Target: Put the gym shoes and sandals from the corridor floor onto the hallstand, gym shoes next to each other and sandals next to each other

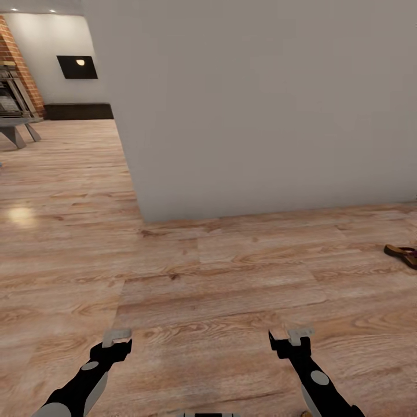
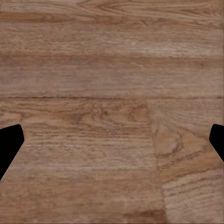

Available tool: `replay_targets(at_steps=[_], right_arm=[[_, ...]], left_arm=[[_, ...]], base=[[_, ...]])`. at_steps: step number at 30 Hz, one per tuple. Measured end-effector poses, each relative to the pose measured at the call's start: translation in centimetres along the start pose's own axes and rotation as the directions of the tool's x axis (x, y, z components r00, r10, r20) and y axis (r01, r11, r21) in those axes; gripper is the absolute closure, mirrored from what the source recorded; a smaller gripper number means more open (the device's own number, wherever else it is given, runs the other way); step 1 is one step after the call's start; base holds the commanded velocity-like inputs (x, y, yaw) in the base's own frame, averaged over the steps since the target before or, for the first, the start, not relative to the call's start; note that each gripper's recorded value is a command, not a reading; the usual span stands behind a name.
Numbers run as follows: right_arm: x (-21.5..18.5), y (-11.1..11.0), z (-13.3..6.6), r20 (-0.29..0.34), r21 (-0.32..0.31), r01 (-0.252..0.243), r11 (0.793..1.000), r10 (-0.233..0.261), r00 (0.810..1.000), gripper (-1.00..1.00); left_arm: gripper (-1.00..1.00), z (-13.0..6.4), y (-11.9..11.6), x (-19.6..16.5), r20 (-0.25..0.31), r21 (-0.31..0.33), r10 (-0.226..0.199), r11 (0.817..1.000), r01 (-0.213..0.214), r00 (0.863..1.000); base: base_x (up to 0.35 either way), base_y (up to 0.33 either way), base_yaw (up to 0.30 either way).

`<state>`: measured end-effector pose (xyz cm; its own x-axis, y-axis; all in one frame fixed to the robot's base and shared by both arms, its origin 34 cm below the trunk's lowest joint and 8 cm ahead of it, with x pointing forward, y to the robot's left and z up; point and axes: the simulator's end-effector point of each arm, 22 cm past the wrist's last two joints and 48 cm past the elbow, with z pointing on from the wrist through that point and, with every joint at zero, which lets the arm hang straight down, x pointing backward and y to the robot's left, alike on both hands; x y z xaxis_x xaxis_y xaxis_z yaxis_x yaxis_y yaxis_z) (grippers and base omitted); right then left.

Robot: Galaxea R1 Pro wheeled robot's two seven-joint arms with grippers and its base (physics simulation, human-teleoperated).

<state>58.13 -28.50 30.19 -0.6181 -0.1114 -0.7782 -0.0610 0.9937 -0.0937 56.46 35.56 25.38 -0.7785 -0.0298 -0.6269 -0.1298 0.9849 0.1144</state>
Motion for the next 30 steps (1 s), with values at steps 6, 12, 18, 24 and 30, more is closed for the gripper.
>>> replay_targets(at_steps=[6,12,18,24,30], right_arm=[[0.0,0.0,0.01,0.0,0.0,0.0,1.0,0.0,1.0,-1.0],[0.01,0.0,0.0,0.0,0.0,0.0,1.0,0.0,1.0,-1.0],[-0.01,0.0,-0.01,0.0,0.0,0.0,1.0,0.0,1.0,-1.0],[-0.02,0.0,-0.01,0.0,0.0,0.0,1.0,0.0,1.0,-1.0],[-0.02,0.0,-0.01,0.0,0.0,0.0,1.0,0.0,1.0,-1.0]], left_arm=[[-1.0,0.01,0.0,-0.02,0.0,0.0,0.0,1.0,0.0,1.0],[-1.0,0.0,0.02,-0.06,0.001,-0.001,-0.001,1.0,0.001,1.0],[-1.0,-0.01,0.01,-0.08,0.002,0.0,-0.001,1.0,0.001,1.0],[-1.0,-0.01,0.01,-0.09,0.002,0.0,-0.001,1.0,0.001,1.0],[-1.0,-0.01,0.0,-0.06,0.001,0.0,0.0,1.0,0.0,1.0]], base=[[-0.268,-0.001,0.0],[-0.268,0.0,0.0],[-0.086,0.0,0.0],[-0.022,0.0,0.0],[-0.007,0.0,0.0]])
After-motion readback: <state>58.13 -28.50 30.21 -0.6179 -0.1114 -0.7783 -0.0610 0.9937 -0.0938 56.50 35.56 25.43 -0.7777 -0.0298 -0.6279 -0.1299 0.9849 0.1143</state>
